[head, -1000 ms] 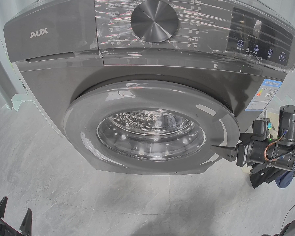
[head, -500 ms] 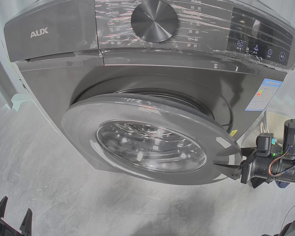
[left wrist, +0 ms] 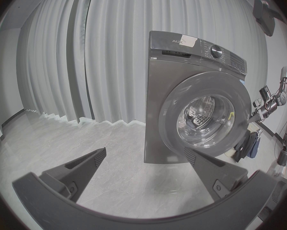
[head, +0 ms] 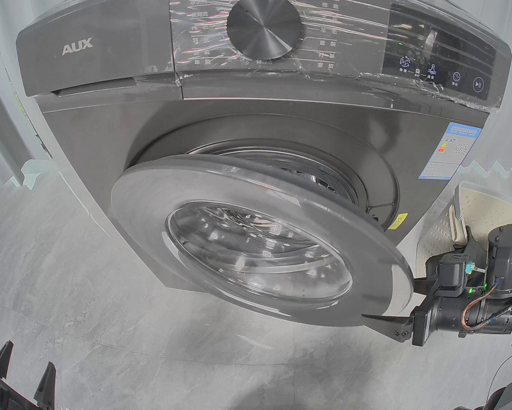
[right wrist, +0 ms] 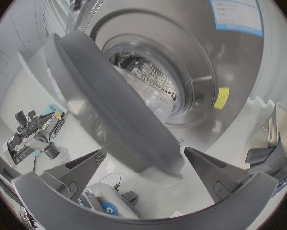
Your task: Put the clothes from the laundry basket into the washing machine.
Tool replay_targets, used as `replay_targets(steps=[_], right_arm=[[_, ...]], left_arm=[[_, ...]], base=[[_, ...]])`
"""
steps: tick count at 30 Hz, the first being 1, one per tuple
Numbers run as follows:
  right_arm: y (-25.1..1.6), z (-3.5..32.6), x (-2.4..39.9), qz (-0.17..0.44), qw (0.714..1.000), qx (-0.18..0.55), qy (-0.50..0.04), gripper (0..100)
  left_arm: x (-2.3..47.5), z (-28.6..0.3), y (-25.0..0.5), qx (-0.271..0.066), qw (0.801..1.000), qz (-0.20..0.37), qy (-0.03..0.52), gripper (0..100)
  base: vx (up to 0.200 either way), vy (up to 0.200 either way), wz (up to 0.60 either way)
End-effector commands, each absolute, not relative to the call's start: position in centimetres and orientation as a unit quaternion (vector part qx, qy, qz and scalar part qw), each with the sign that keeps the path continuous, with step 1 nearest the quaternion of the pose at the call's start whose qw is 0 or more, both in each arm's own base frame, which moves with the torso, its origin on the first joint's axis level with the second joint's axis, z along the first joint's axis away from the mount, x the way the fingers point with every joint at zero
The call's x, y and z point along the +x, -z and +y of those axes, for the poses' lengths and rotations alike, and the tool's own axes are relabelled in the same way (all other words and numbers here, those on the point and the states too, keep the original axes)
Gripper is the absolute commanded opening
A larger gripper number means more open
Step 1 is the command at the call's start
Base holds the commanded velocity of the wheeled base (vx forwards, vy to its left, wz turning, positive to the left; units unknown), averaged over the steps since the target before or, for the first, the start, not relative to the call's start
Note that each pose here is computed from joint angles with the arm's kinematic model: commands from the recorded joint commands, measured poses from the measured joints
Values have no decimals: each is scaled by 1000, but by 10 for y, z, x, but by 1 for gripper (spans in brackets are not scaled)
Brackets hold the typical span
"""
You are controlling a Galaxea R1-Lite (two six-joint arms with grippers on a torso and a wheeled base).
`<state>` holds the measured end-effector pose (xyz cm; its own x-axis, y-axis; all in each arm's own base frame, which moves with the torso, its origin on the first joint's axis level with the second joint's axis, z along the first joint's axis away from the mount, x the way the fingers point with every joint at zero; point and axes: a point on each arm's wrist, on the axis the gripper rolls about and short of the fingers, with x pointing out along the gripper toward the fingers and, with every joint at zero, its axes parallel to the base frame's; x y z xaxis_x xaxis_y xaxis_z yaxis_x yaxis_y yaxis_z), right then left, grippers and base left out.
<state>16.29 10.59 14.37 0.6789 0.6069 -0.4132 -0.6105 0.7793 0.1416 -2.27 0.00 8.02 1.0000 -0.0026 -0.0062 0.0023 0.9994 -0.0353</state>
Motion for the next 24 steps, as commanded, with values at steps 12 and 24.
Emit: replay_targets(steps=[12,24], right_arm=[[-150,107,167,210,927,-3,-311,100],[-142,112,156,224,915,-10,-337,100]], left_arm=[[-22,0,-76,-18,1000,8,1,100],[-22,0,-76,-18,1000,8,1,100]], base=[[-67,0,0],[-33,0,0]])
